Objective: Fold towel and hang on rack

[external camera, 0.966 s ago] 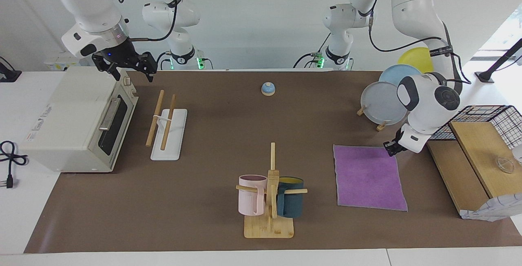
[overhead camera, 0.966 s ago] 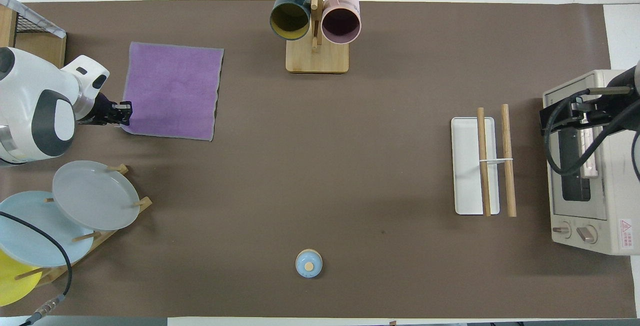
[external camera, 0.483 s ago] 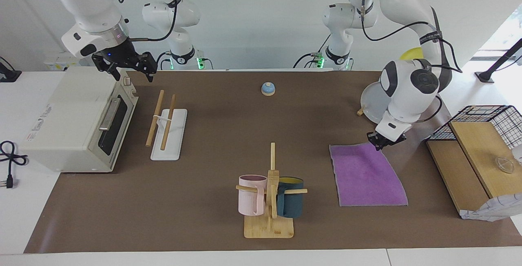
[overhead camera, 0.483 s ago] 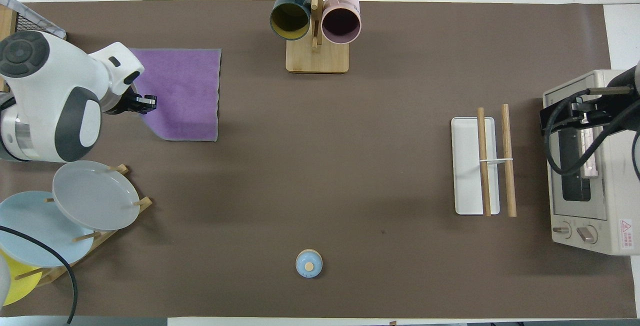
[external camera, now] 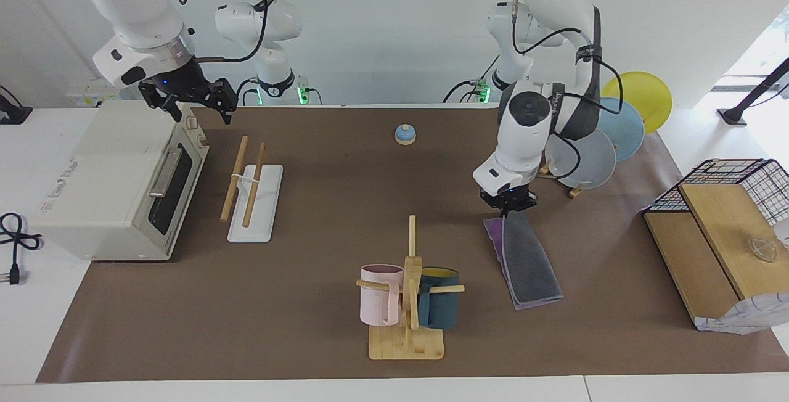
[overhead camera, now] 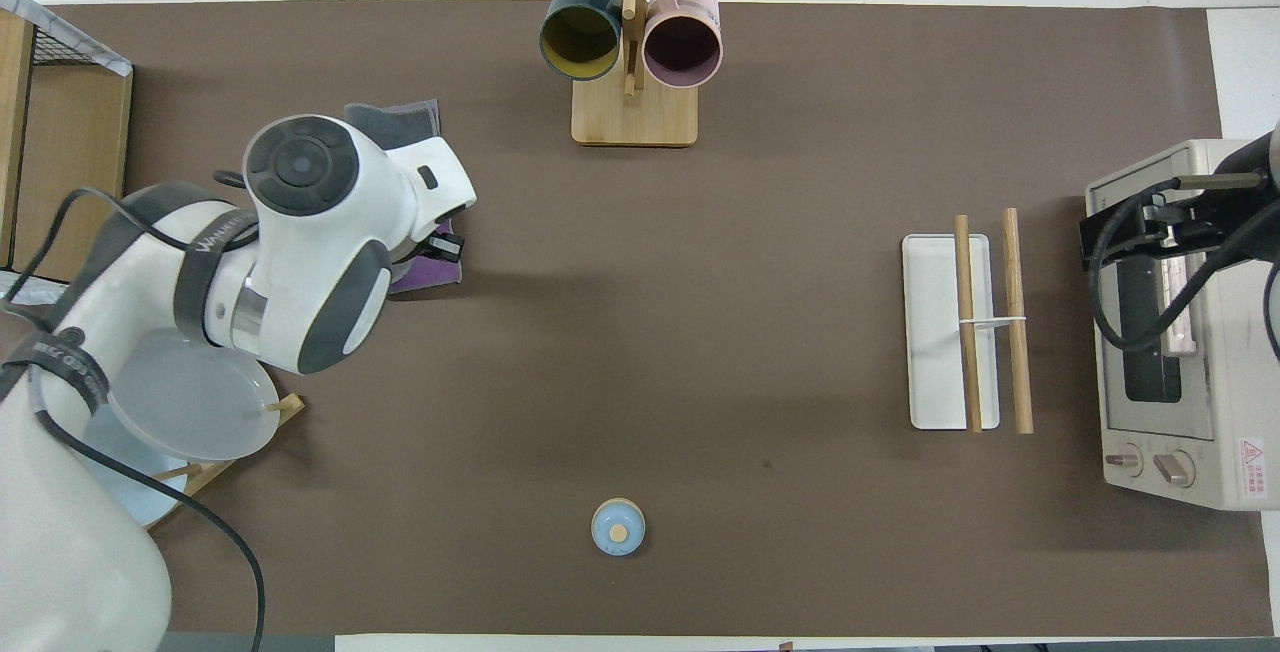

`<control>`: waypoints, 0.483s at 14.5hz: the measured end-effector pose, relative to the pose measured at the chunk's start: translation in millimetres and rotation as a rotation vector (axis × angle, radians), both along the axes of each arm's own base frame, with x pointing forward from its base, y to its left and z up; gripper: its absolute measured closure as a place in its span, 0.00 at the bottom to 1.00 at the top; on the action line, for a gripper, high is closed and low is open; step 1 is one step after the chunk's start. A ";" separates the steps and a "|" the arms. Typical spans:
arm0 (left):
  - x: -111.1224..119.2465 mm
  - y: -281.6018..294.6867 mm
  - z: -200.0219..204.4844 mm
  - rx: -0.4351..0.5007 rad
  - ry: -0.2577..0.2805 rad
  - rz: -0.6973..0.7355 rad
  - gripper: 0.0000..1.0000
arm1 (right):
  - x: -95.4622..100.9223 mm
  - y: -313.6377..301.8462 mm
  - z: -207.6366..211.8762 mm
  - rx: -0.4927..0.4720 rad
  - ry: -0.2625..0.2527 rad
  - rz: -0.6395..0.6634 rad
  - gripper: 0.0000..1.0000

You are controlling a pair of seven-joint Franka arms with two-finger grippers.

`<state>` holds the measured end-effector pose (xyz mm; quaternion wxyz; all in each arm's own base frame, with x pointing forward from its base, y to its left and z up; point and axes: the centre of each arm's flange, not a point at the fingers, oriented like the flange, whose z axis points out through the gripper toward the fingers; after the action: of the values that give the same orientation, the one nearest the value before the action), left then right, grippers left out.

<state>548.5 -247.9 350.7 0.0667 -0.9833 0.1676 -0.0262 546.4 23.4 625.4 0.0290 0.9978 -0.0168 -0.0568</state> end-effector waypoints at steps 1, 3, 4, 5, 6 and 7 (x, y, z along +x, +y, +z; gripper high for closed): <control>-6.5 -1.0 -11.4 0.004 0.002 0.010 0.96 | 0.0 0.0 0.0 0.000 0.000 0.000 0.00; -10.3 3.1 -20.2 0.009 0.009 0.022 0.85 | 0.0 0.0 0.0 0.000 0.000 0.000 0.00; -8.9 5.9 -19.5 0.010 0.008 0.028 0.75 | 0.0 0.0 0.0 0.000 0.000 0.000 0.00; -7.4 9.5 -17.9 0.010 0.006 0.035 0.62 | 0.0 0.0 0.0 0.000 0.000 0.000 0.00; -5.0 14.9 -16.0 0.009 0.003 0.046 0.52 | 0.0 0.0 0.0 0.000 0.000 0.000 0.00; -1.5 22.2 -13.2 0.003 0.000 0.064 0.41 | 0.0 0.0 0.0 0.000 0.000 0.000 0.00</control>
<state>547.0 -225.6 337.5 0.0688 -0.9881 0.1359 -0.0237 546.4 23.4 625.4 0.0290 0.9978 -0.0168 -0.0568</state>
